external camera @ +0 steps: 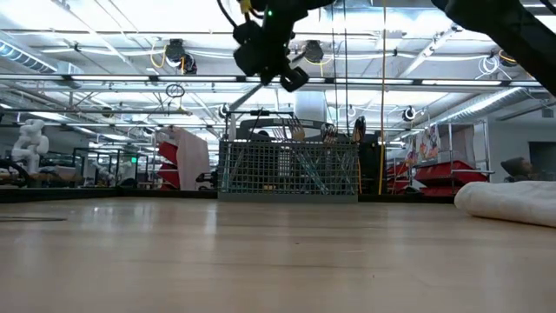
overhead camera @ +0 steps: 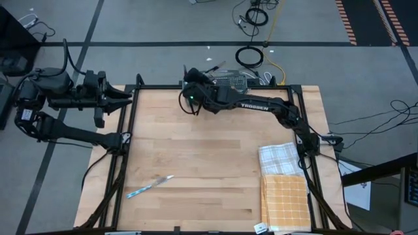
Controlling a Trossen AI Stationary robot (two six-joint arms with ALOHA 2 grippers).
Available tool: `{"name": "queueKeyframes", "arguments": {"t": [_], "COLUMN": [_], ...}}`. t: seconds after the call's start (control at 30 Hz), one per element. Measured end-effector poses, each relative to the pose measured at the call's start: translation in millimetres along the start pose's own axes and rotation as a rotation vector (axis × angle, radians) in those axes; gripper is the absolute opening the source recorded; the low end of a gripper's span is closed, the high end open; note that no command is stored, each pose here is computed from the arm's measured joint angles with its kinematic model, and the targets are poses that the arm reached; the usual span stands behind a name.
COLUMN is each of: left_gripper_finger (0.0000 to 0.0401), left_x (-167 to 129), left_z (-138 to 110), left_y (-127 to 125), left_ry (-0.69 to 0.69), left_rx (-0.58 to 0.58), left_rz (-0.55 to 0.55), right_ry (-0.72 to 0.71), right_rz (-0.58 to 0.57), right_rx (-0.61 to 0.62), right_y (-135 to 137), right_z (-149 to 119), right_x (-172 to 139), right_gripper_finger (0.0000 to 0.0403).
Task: Sort silverware
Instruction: Put the table knife into the silverware rack
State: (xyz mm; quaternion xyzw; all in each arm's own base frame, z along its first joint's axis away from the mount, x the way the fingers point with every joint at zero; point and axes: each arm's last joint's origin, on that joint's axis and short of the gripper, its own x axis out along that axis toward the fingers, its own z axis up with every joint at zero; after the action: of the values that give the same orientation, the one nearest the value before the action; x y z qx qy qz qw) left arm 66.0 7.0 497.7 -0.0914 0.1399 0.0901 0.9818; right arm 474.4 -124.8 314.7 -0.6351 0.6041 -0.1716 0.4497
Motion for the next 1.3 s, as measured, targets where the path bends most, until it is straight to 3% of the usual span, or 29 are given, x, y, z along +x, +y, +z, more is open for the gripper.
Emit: {"name": "queueKeyframes", "arguments": {"t": [0.17, 0.37, 0.83, 1.3], "left_gripper_finger": [0.0112, 0.0112, 0.0112, 0.0112], "left_x": [0.0, 0.0, 0.0, 0.0], "left_z": [-0.1, -0.1, 0.0, 0.1], "left_y": [0.1, 0.2, 0.8, 0.8], "left_ry": [0.001, 0.000, -0.004, -0.004], "left_rx": [0.012, 0.012, 0.013, 0.012], "left_rz": [0.003, 0.005, 0.027, 0.026], "right_ry": [-0.027, -0.006, -0.084, -0.083], "right_rz": [0.044, 0.033, 0.053, 0.021], "right_rx": [-0.116, -0.126, -0.248, -0.148], "right_y": [12.8, 19.5, 27.1, 21.1], "right_z": [11.6, 22.4, 31.6, 33.1], "right_x": [22.0, 52.9, 55.2, 46.2], "right_gripper_finger": [0.0000, 0.0000, 0.0002, 0.0150]}}
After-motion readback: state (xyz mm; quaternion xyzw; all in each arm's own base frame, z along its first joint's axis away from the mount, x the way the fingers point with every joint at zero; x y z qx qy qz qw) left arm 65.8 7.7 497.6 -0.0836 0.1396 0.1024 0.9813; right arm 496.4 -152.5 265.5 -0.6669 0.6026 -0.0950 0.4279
